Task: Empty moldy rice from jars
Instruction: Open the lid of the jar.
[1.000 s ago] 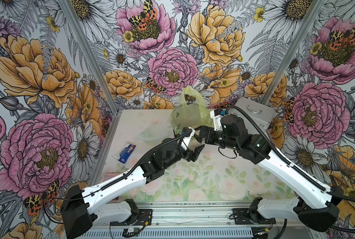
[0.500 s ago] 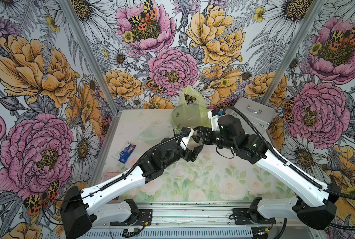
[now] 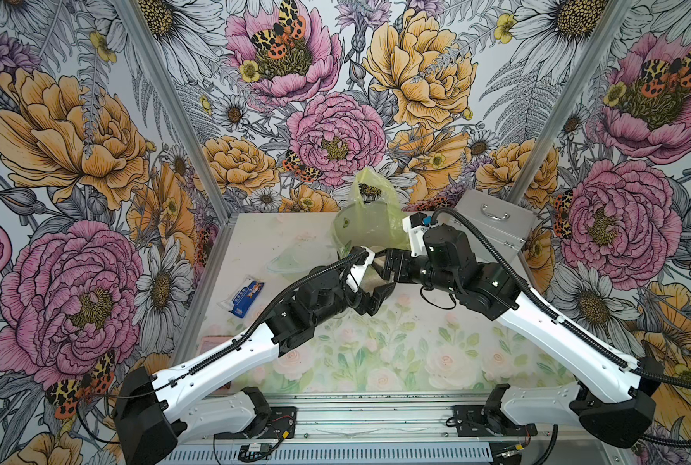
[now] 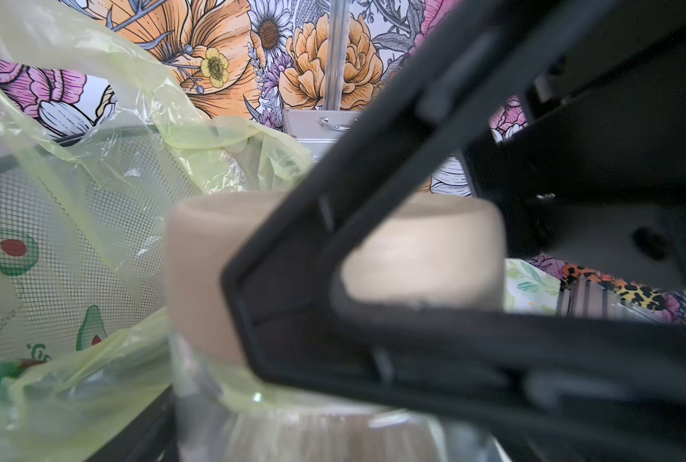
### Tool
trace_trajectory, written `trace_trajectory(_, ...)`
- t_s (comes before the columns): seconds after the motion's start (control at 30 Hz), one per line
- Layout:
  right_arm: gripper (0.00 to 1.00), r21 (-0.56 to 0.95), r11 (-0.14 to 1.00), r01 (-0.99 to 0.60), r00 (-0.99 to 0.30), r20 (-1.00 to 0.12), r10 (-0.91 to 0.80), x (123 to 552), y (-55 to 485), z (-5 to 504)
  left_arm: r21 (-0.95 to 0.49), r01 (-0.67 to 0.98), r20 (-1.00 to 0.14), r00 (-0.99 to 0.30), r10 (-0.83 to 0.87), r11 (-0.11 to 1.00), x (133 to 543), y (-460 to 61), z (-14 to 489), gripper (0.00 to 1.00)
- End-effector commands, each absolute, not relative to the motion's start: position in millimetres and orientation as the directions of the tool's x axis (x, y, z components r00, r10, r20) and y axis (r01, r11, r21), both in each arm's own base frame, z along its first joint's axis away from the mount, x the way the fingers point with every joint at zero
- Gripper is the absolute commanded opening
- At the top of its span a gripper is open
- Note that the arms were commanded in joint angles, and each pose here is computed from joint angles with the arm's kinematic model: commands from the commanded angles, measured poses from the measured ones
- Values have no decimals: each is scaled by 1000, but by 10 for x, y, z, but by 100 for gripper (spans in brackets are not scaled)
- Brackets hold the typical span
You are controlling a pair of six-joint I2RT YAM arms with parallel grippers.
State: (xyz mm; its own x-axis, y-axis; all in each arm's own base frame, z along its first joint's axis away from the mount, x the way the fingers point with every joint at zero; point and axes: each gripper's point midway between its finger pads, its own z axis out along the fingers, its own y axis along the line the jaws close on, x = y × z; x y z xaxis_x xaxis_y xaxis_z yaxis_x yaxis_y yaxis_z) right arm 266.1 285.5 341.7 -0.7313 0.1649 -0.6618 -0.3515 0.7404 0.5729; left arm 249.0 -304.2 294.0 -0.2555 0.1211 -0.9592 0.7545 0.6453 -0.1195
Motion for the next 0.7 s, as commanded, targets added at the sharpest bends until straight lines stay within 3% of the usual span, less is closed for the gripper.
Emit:
trace_trajectory(0.0,74,568,695,-440,-709,-695,119,2493,2883,3557,-145,833,-989,-140,-51,534,2314,-3032,3714,0)
trace_trajectory(0.67,76,539,589,-603,-632,-773,60,2378,2782,4158,-232,929,-968,-193,-159,287,2194,-2788,4298,0)
